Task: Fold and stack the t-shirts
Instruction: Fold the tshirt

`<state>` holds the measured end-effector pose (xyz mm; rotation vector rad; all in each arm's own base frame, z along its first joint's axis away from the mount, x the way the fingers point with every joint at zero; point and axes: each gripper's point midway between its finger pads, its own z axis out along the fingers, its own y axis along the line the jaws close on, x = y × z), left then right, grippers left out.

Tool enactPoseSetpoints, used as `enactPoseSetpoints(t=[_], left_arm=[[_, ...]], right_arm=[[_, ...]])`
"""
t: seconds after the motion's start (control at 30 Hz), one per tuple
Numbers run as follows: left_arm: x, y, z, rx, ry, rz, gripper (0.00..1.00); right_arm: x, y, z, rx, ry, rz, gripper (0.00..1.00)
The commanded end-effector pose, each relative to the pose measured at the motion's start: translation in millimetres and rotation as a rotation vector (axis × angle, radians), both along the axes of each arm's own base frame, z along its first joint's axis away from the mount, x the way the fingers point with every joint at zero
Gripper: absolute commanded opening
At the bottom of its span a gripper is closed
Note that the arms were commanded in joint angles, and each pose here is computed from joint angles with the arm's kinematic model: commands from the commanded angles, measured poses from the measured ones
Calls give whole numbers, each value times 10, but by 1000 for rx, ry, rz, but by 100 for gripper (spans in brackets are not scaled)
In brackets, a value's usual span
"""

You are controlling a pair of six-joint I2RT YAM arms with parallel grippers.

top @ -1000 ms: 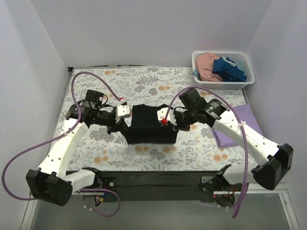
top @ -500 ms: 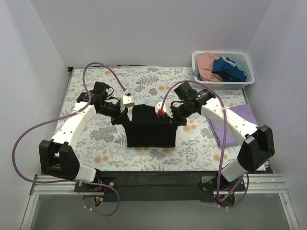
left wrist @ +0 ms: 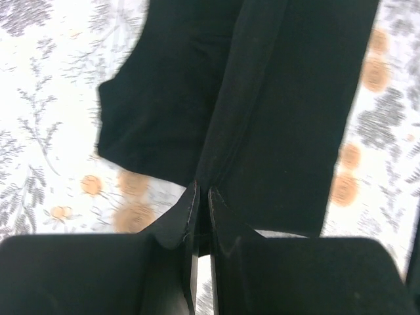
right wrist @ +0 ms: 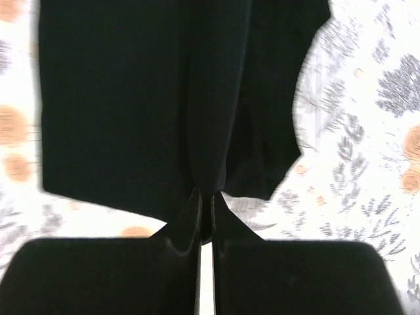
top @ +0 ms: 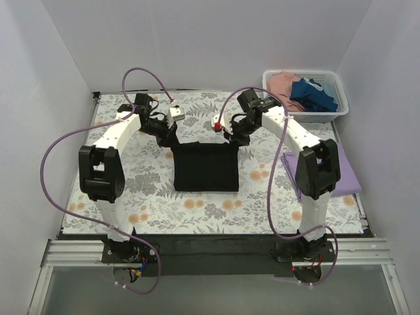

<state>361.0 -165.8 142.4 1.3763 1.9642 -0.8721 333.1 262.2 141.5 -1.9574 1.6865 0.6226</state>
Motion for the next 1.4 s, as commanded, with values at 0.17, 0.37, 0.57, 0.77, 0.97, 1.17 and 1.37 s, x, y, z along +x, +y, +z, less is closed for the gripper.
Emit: enactPoseSetpoints(t=[0.17,0.37,0.57,0.77,0.97,1.17,1.37], left_arm=[[966,12,-555,9,-56,137,0],[1024,59,-1097,66,32,171,0],[452,-116,-951,89,26,94,0],[-103,-131,-758,72,63,88,0],[-244,-202,-287,22,21,78,0],[-131,-274,-270,19,14,78,0],[149,-266,-708,70,51,110,0]], right_arm=[[765,33,-733,-3,72,-29,1],[815,54,-1182,-22,135,-67,1],[524,-22,-1140,-20,137,-75,1],[-23,-35,-880,18,167,-67,1],[-275,-85,-563,52,171,-95,1],[-223,-181,-534,39,124,-92,1],[-16,-267,-901,-11,186,-135,1]])
